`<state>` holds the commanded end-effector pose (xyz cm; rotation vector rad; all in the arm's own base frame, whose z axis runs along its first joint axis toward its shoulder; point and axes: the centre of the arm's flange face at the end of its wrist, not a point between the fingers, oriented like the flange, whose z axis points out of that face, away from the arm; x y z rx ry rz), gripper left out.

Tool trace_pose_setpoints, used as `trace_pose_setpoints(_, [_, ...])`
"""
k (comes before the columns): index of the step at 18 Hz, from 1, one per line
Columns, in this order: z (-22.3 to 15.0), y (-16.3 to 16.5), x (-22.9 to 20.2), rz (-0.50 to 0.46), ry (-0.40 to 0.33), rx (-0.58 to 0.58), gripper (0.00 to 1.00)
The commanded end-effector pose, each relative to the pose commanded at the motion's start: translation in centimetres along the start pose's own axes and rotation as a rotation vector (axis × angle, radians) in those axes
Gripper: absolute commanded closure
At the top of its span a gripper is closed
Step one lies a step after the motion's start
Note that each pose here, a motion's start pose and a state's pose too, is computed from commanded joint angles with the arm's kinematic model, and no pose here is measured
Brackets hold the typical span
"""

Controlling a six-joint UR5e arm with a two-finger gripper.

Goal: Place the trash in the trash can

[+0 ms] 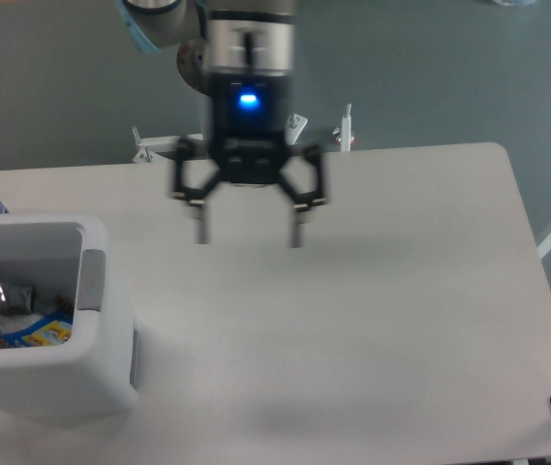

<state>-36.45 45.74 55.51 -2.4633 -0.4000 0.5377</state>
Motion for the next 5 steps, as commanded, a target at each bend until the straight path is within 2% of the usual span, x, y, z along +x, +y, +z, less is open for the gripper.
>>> trace_pose_setpoints(1, [0.5,0.8,-0.4,0.059,-0.035,-0.053,0.00])
trace_pose_setpoints(3, [1.3,2.2,-0.9,0.180,-0.051,-0.128,0.00])
trace_pose_setpoints(5, [1.2,3.1,-2.0,0.210,-0.034,-0.175,0.00])
